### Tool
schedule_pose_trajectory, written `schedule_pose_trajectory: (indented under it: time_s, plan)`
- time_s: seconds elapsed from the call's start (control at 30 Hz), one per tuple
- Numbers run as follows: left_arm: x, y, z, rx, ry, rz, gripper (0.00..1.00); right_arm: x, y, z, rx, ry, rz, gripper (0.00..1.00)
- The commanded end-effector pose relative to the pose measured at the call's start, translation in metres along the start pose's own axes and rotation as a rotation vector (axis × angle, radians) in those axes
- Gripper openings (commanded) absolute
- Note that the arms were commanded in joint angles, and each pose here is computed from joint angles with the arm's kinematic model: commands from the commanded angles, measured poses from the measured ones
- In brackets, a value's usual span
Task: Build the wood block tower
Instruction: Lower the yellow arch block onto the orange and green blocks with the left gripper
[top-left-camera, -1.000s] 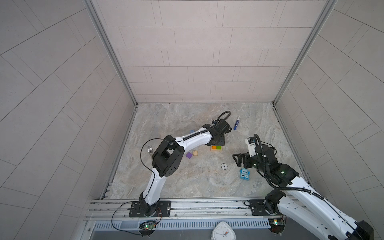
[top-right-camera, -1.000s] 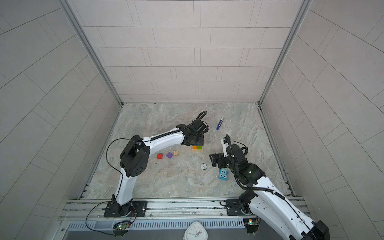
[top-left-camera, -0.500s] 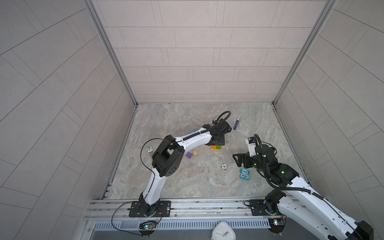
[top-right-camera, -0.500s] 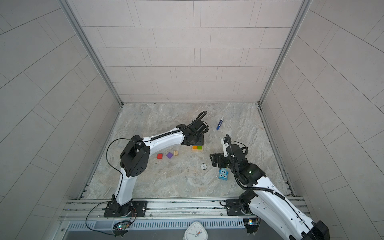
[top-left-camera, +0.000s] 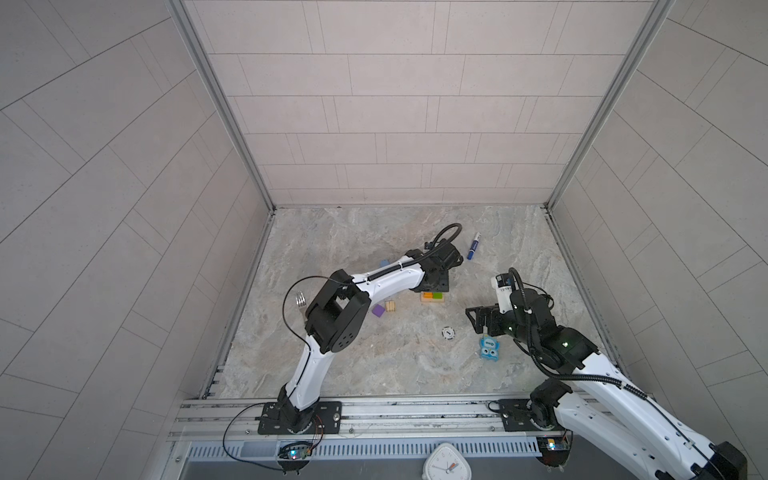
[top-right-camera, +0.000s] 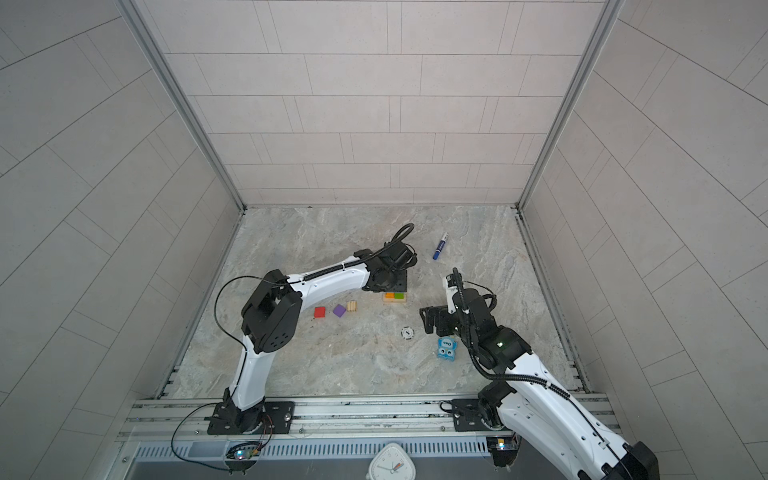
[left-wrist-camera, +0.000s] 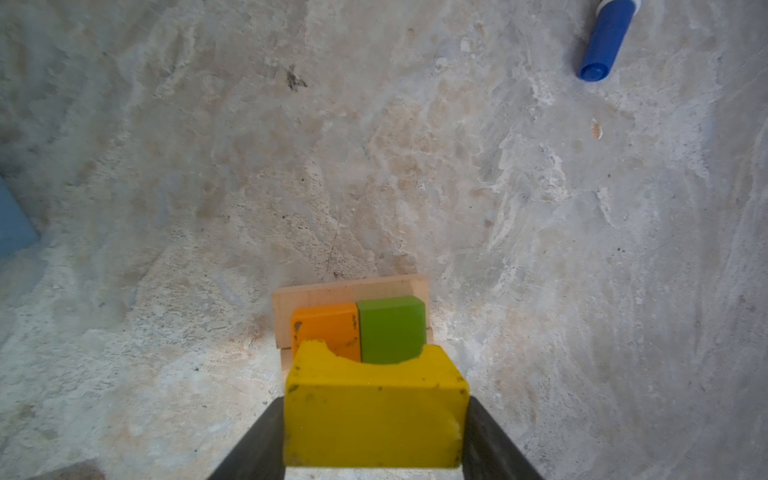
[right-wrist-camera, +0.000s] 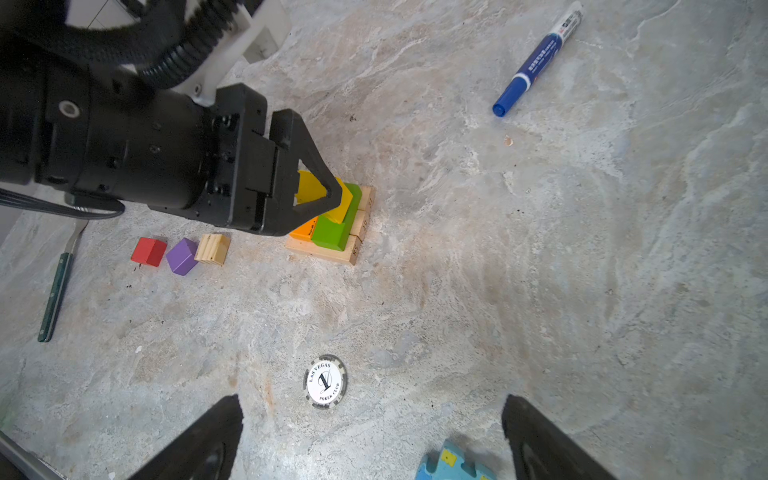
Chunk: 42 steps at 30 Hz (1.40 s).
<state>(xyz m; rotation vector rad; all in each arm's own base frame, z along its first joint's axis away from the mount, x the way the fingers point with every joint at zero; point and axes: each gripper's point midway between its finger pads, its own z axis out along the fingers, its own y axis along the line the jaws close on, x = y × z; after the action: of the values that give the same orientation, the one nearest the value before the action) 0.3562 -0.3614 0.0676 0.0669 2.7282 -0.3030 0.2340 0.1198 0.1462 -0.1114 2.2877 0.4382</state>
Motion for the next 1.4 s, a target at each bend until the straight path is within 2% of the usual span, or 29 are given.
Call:
schedule_pose_trajectory:
  time_s: [0.0,0.7,1.37]
  plan:
    - [0.004,0.0065,0.0068,-0.021,0.011,0.0,0.49,0.0054,-0.0036,0.0018,0.011,0.012,0.009,0.99]
    - [0.0035,0.0076,0.0038,-0.024,0.011,0.003,0.56,0.006,-0.0032,0.003,0.006,0.017,0.01,0.99]
    - [0.0049,0.0077,-0.0001,-0.026,0.021,0.012,0.69,0.0053,-0.0014,0.0047,0.001,0.023,0.009,0.99]
